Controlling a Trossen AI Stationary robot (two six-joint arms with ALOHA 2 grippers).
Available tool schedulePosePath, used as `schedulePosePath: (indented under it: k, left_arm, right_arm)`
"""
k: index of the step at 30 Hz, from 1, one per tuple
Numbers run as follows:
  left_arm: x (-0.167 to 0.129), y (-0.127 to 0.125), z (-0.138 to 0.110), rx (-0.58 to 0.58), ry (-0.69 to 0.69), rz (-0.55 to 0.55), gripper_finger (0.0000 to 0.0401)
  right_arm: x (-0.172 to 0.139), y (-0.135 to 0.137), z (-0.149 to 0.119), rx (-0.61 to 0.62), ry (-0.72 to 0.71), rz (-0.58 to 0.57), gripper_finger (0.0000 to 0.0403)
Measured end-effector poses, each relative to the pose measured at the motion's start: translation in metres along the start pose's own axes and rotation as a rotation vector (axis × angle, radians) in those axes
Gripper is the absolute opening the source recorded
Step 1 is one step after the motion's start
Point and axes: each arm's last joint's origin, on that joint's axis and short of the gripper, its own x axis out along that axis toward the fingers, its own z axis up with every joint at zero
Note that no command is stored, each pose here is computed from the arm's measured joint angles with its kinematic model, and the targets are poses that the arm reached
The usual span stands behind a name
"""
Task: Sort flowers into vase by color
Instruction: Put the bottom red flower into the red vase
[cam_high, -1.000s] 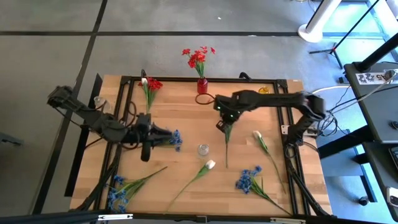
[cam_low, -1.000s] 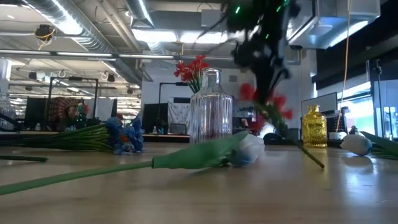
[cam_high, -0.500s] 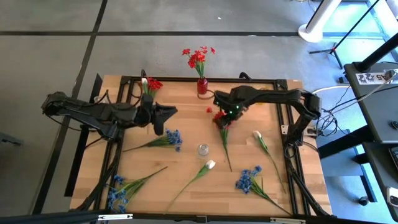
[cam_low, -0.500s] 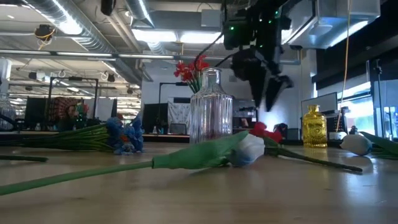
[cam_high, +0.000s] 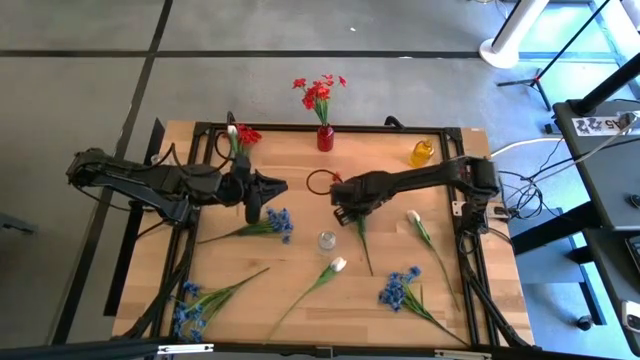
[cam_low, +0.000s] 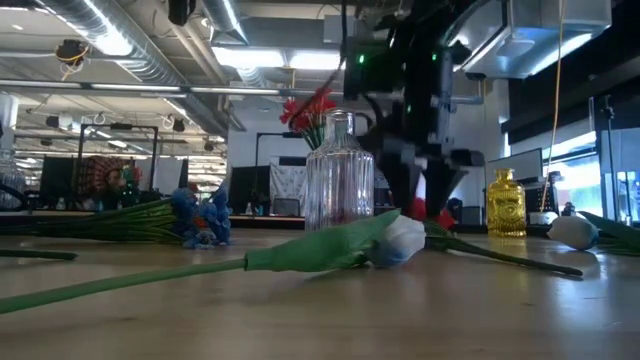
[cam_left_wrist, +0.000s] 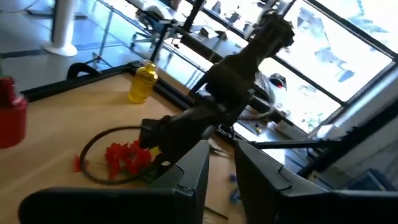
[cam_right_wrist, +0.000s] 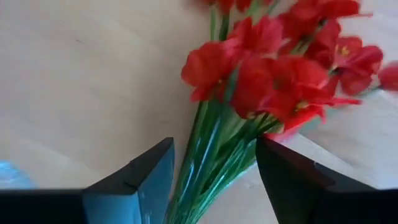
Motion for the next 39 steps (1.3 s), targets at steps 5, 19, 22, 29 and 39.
schedulePosePath:
  k: [5,19,22,29,39]
  left_arm:
    - [0.000,-0.001,-0.001,0.020,0.024,-0.039,0.0074]
    - [-0.018,-0.018,-0.009,0.011,0.077,-0.166,0.0074]
    - [-0.021,-0.017,-0.009,0.020,0.087,-0.156,0.0074]
    - [-0.020,-0.014,-0.012,0.032,0.094,-0.092,0.0074]
    - [-0.019,-0.008,-0.006,-0.056,-0.061,0.085,0.0074]
  right_arm:
    - [0.024,0.004,0.000,0.002,0.030,-0.032,0.0194]
    - [-0.028,0.016,0.015,-0.126,-0.096,0.067,0.0025]
    - [-0.069,0.010,0.028,-0.178,-0.234,0.115,0.0029]
    - [-0.178,-0.024,0.063,-0.238,-0.833,0.260,0.0013]
    - [-0.230,-0.084,0.116,-0.484,-1.317,0.522,0.0009]
